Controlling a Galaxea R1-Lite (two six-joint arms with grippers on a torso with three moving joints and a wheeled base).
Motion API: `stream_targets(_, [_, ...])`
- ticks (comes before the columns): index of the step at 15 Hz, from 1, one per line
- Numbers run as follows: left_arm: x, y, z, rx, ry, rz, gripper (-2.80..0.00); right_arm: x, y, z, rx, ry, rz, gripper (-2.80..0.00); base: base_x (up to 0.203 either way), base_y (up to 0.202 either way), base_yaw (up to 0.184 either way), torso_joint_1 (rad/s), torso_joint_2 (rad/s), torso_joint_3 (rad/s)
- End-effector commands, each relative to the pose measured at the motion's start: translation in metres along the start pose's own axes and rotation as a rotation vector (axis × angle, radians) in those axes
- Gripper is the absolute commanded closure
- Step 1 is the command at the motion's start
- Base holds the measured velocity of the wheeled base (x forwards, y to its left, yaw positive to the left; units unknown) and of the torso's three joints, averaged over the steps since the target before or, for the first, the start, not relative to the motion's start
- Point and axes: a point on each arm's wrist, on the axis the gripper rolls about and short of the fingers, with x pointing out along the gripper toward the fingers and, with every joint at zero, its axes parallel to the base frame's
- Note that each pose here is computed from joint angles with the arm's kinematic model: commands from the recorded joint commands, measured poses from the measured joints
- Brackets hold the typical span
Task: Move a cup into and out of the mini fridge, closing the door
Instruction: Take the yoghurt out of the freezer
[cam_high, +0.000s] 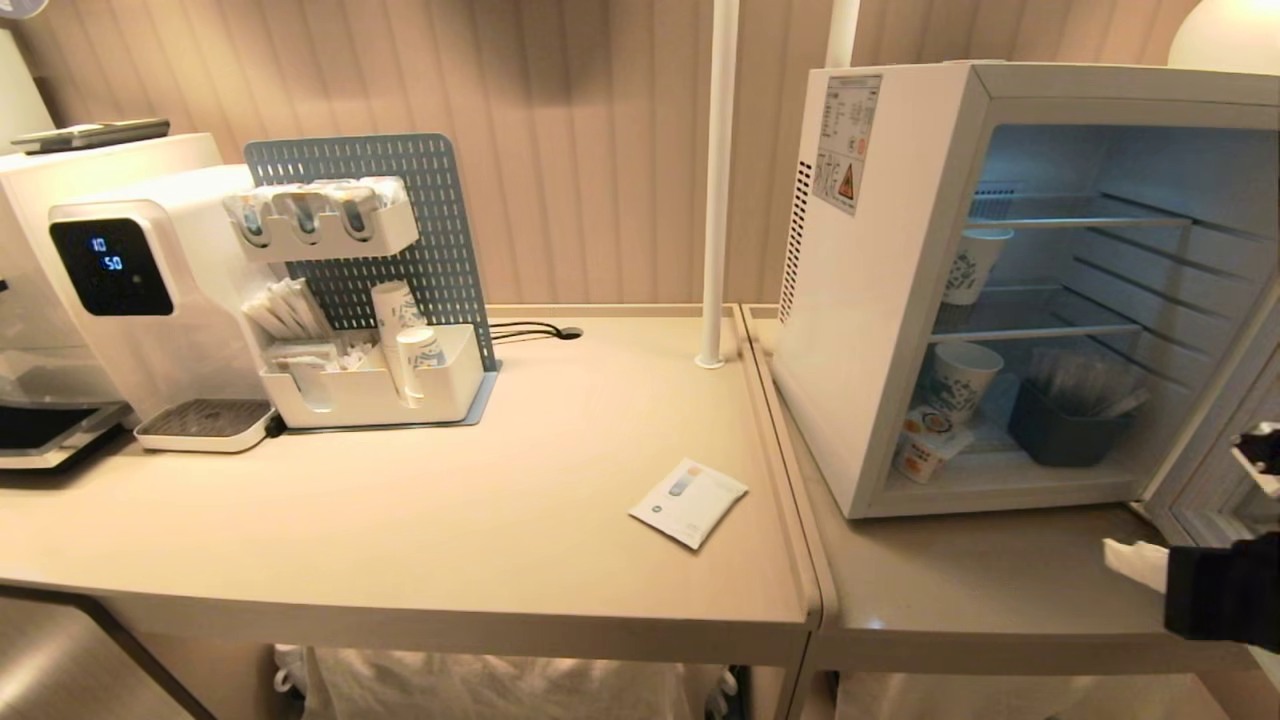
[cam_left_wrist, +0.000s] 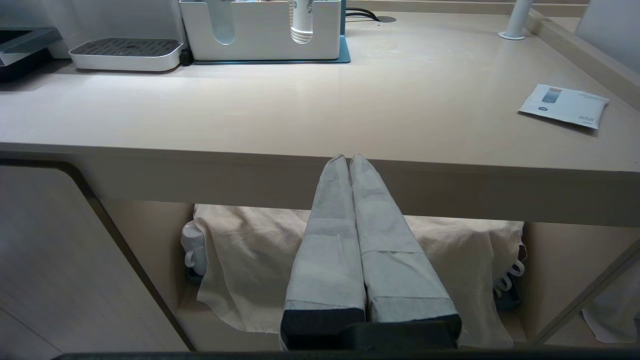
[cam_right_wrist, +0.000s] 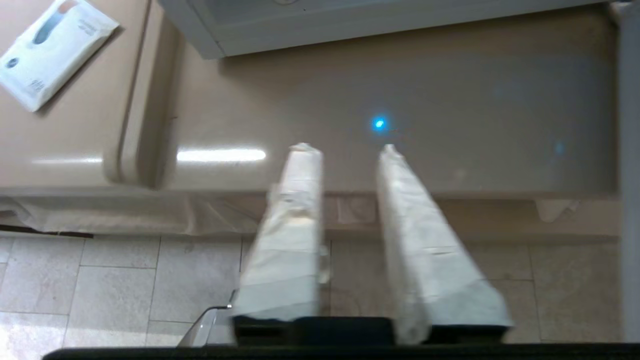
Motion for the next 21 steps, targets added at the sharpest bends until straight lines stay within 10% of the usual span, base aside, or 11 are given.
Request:
stream_targets(1, [0.0,0.0,0.0,-0.001,0.003,0.001,0.0,0.057,-0.002,-0.008,0.003,0.058,-0.001,-2.8,0.0,0.0,0.0,0.0,0.0,0.0])
stream_targets(10, [0.0,0.0,0.0,-0.002,0.003,0.001,0.0,0.131,0.016,-0.005,-0.007,-0.237,0.135,-2.8,0.0,0.0,0.0,0.0,0.0,0.0])
stream_targets(21, [0.0,0.0,0.0,-0.005,0.003,0.003,0.0,0.183,0.009,-0.011,0.035,-0.311,0.091,-2.8,0.0,0.0,0.0,0.0,0.0,0.0])
